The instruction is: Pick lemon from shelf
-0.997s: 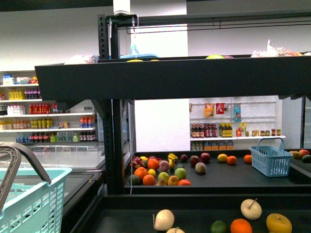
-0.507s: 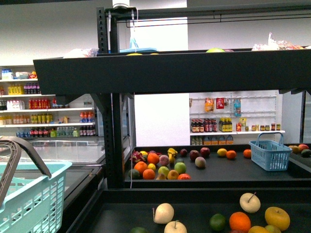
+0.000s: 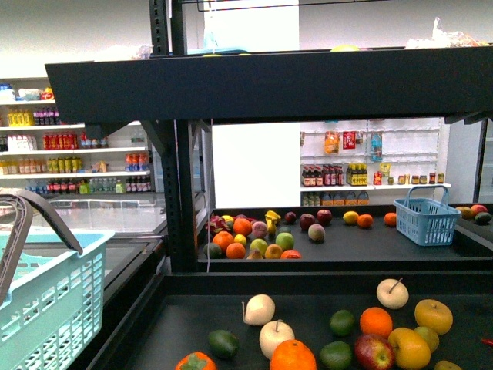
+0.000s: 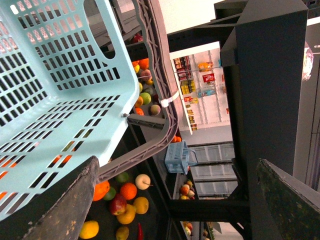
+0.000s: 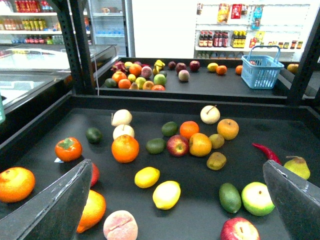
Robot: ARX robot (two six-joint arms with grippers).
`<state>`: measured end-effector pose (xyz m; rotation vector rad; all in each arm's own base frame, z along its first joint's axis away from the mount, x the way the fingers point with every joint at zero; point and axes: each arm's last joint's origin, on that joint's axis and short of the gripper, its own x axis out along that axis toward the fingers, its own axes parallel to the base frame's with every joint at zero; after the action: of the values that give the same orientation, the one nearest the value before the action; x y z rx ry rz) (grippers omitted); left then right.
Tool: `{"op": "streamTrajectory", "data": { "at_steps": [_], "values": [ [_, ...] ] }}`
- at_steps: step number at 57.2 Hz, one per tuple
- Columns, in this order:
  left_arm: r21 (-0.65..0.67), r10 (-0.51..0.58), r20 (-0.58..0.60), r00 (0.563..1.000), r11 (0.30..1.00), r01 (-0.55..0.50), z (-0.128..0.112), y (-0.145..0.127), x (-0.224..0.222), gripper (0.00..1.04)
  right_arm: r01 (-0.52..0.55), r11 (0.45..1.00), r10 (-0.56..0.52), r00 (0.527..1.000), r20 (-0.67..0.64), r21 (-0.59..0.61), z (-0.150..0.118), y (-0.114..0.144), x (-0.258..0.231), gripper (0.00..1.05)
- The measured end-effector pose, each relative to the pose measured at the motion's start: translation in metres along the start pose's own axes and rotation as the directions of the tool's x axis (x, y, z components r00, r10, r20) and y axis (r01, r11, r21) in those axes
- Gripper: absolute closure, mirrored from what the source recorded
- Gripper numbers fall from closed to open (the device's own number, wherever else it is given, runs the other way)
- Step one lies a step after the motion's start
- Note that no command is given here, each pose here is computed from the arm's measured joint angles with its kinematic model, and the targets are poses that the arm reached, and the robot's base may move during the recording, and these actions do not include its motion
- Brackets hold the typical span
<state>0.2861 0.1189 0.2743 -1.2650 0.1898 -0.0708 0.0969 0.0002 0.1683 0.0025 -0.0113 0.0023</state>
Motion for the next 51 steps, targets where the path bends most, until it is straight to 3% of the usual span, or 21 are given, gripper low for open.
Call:
{"op": "streamTrajectory", "data": {
  "at_steps": [19,51],
  "values": [
    [-0.067,-0.043,-0.031,0.999,0.997,0.041,0.013,-0.005,0.061,0.08,0.000,1.000,0.000,1.000,0.000,0.000,0.000,0.000,0.000,0.02],
    [-0.087,-0.025,-0.048,0.999,0.996,0.021,0.025,0.008,0.119,0.08,0.000,1.000,0.000,1.000,0.000,0.000,0.000,0.000,0.000,0.02]
  ]
}}
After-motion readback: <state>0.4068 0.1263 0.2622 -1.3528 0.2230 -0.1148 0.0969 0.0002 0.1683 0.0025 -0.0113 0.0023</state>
